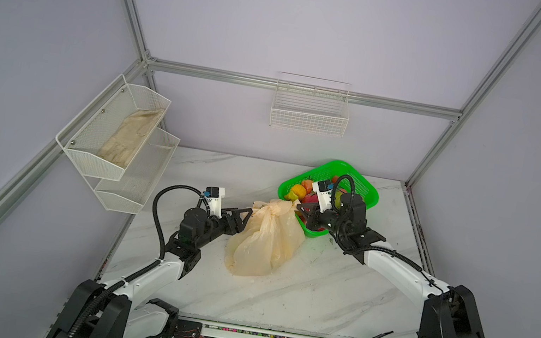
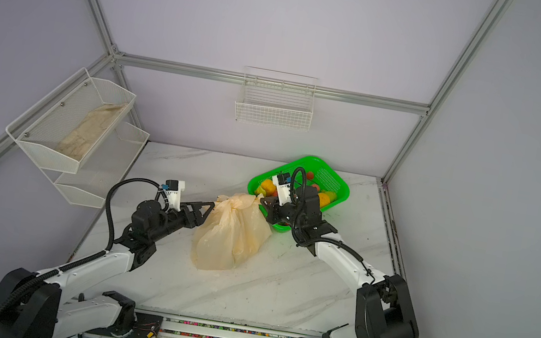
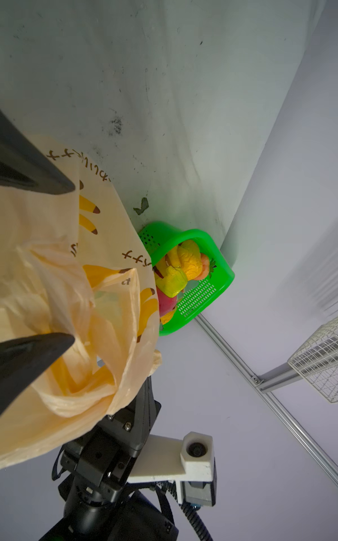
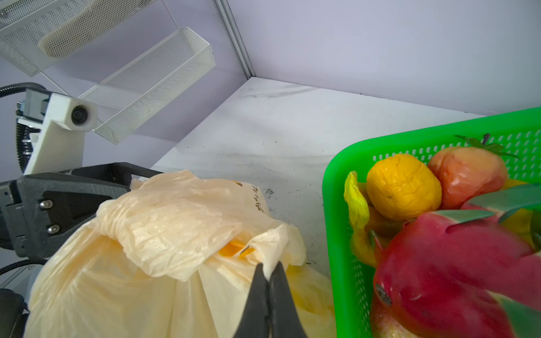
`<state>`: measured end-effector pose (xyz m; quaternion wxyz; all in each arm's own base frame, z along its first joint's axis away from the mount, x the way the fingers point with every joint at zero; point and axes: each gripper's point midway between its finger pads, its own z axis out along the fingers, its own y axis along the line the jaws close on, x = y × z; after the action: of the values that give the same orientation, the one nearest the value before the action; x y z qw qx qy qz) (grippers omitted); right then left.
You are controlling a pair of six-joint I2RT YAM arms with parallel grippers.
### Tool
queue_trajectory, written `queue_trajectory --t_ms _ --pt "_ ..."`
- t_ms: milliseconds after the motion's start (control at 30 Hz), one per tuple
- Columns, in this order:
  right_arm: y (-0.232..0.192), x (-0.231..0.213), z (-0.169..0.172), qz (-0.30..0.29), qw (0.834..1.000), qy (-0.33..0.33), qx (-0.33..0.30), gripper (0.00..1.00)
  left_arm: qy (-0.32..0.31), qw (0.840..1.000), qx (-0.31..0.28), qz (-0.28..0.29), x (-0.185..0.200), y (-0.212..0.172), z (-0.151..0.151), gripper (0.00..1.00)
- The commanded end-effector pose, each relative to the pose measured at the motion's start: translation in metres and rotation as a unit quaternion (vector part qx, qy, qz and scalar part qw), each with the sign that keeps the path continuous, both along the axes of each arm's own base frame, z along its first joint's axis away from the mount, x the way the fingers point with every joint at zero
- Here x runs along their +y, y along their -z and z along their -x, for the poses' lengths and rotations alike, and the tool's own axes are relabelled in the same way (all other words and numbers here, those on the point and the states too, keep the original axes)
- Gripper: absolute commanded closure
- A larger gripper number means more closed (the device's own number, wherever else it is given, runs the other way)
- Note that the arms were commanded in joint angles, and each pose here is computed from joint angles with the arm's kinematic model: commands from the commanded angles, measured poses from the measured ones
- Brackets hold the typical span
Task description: Place the fake fruits into the plastic bag and tie a complex knot
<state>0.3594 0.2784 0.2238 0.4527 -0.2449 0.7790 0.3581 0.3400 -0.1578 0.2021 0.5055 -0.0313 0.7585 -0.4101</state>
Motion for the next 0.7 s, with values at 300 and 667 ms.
queue_trajectory --t_ms 300,667 --pt "-0.003 -0.001 0.005 0.006 1.0 -0.008 -0.018 1.0 0.073 0.988 -0.111 0.076 -0.028 -0.074 -0.018 0.67" --pt "0.01 -0.016 0.004 0.023 0.999 0.032 0.002 1.0 -0.013 0.994 -0.112 0.011 0.002 -0.061 -0.017 1.0"
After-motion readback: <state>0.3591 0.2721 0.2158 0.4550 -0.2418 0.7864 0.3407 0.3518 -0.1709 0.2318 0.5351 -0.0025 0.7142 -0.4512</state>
